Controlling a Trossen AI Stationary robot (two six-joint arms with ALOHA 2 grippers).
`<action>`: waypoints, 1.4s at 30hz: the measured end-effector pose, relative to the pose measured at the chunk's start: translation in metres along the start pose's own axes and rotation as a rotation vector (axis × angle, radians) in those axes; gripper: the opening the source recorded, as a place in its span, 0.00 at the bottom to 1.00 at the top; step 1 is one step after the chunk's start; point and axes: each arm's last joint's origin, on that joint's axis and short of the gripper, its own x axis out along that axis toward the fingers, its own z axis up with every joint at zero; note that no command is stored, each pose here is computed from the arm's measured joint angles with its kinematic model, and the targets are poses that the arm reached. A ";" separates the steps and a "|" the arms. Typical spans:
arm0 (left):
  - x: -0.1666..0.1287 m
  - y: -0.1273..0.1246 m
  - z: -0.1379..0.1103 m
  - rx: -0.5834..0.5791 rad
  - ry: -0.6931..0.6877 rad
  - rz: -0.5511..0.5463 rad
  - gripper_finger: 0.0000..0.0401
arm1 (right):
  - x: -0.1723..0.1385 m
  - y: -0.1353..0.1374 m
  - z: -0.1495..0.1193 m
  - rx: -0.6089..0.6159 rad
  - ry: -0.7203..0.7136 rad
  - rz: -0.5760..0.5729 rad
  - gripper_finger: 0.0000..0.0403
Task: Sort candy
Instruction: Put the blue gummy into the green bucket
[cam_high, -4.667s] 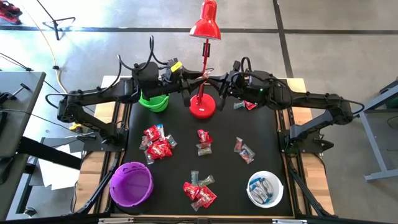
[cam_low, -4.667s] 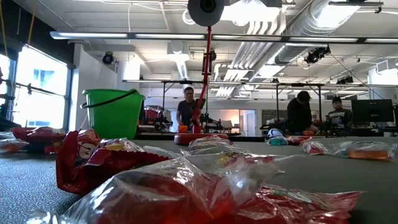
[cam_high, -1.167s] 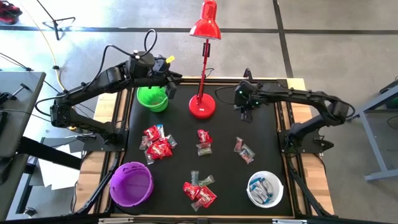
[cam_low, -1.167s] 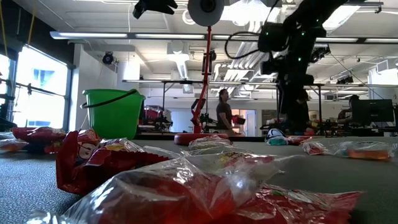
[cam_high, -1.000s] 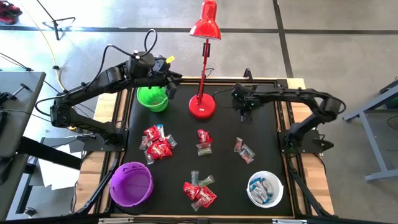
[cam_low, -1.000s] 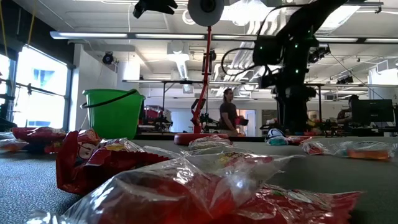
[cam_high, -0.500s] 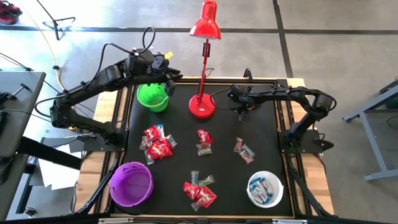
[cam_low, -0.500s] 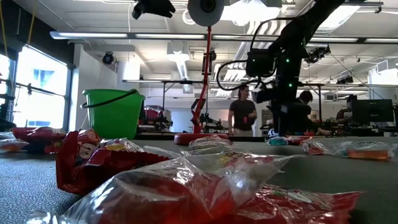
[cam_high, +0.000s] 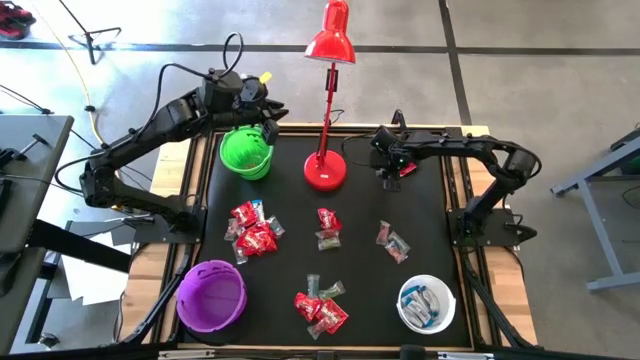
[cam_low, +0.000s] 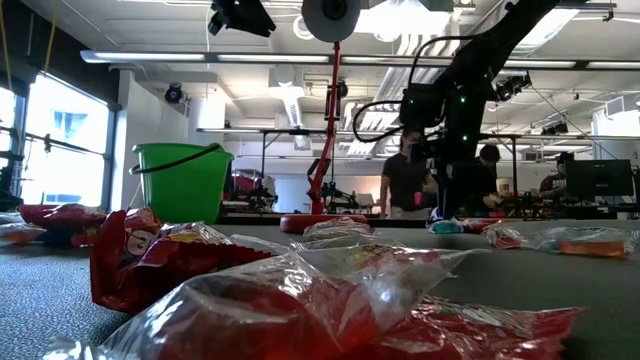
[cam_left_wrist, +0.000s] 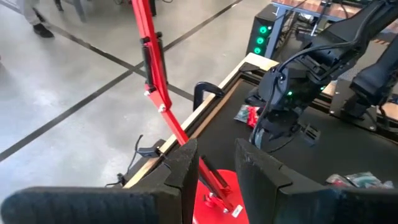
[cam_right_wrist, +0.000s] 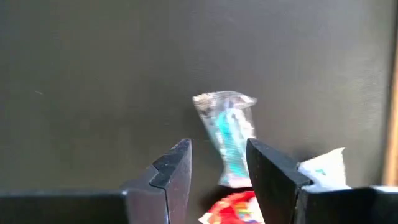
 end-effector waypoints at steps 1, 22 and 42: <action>0.000 0.001 0.000 -0.002 0.000 0.004 0.22 | 0.000 -0.002 -0.001 0.015 -0.002 0.006 0.37; 0.000 0.004 0.000 -0.002 0.005 0.011 0.22 | 0.029 -0.015 -0.008 0.143 0.051 0.070 0.36; 0.000 0.004 0.000 -0.037 0.005 0.011 0.22 | 0.013 -0.009 -0.017 0.462 0.124 0.081 0.03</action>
